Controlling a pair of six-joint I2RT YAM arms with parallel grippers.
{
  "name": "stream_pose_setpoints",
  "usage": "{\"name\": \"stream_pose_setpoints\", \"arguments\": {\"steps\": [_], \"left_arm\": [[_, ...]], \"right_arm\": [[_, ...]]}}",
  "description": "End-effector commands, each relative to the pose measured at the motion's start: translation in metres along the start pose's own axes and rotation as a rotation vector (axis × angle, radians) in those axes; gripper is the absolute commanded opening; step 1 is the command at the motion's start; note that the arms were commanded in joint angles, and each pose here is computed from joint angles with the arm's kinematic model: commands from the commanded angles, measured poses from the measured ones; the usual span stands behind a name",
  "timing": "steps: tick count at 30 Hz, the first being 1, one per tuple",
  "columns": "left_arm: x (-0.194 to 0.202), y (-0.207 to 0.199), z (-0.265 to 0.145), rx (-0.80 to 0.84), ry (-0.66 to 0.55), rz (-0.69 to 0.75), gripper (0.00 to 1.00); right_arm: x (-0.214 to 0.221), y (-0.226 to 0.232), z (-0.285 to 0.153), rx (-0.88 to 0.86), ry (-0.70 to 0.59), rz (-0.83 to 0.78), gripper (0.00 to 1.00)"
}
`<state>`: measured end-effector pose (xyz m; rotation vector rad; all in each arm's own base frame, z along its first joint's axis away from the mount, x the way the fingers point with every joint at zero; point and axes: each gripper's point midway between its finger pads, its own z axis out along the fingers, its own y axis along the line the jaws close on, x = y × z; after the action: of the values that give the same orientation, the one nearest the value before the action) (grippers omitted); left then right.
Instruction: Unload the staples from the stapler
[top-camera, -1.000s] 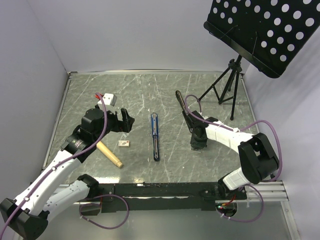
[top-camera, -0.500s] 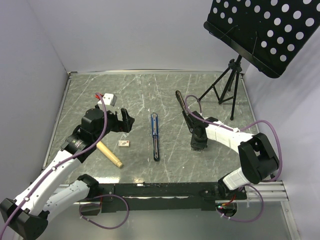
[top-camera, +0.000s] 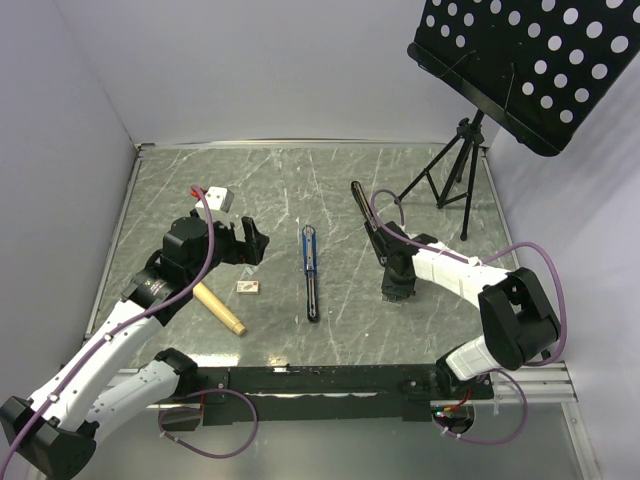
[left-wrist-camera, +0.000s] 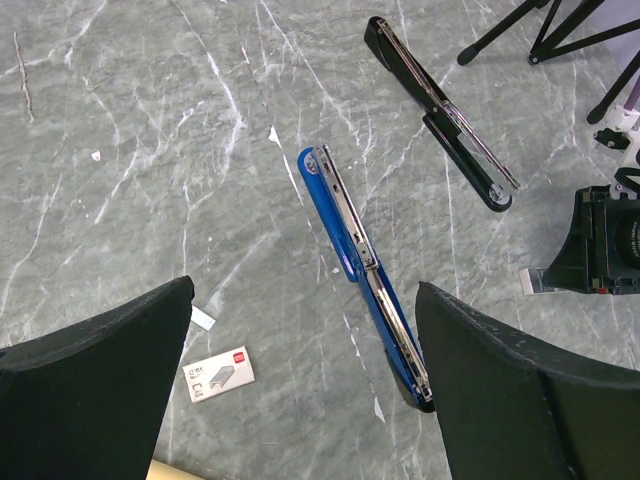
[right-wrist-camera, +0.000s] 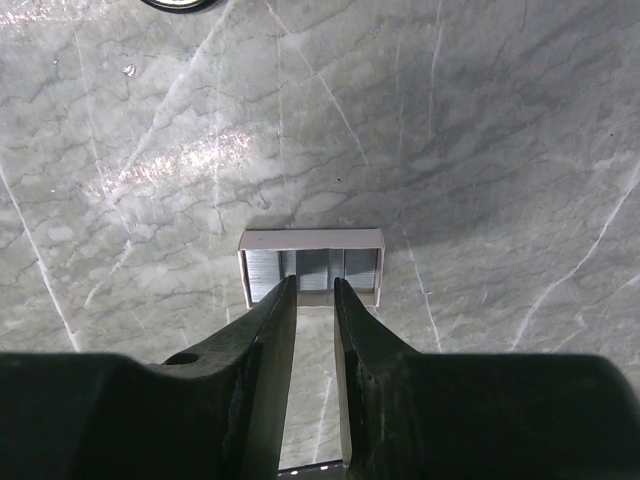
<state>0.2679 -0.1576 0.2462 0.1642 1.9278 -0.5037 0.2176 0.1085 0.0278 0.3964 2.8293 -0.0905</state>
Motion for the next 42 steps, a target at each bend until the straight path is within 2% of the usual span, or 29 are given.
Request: {"name": "stream_pose_setpoints", "arguments": {"steps": [1,5,12,17,20,23,24,27,29,35,40,42], "left_arm": [[-0.007,-0.004,-0.001,0.016,-0.033,-0.003,0.97],[-0.008,0.003,0.0,-0.024,-0.037,-0.019,0.97],[-0.003,0.024,0.012,-0.182,-0.022,-0.149,0.97],[0.031,0.055,0.033,-0.347,0.146,-0.233,0.97],[0.058,0.083,0.042,-0.454,0.253,-0.387,0.99],[0.083,0.105,0.044,-0.581,0.321,-0.559,0.87],[0.084,0.107,0.046,-0.616,0.314,-0.62,0.8],[0.103,0.116,0.056,-0.734,0.392,-0.681,0.76],[0.11,0.119,0.057,-0.808,0.428,-0.716,0.67],[0.112,0.118,0.074,-0.886,0.419,-0.787,0.65],[0.128,0.11,0.091,-0.846,0.452,-0.796,0.65],[0.135,0.111,0.091,-0.879,0.463,-0.794,0.65]], "right_arm": [[-0.012,0.004,-0.013,-0.022,-0.033,0.028,0.29],[-0.014,0.007,-0.022,-0.052,-0.04,0.031,0.29],[-0.036,0.012,-0.051,-0.153,-0.176,-0.008,0.27],[-0.04,0.03,-0.078,-0.326,-0.242,-0.099,0.26],[-0.042,0.043,-0.097,-0.458,-0.31,-0.148,0.27],[-0.042,0.052,-0.115,-0.56,-0.358,-0.167,0.29],[-0.043,0.054,-0.119,-0.577,-0.369,-0.168,0.29],[-0.043,0.055,-0.128,-0.606,-0.385,-0.181,0.3],[-0.045,0.055,-0.133,-0.611,-0.403,-0.193,0.31],[-0.05,0.056,-0.14,-0.633,-0.447,-0.197,0.31],[-0.044,0.057,-0.138,-0.656,-0.437,-0.197,0.32],[-0.043,0.056,-0.138,-0.658,-0.44,-0.202,0.31]]}}
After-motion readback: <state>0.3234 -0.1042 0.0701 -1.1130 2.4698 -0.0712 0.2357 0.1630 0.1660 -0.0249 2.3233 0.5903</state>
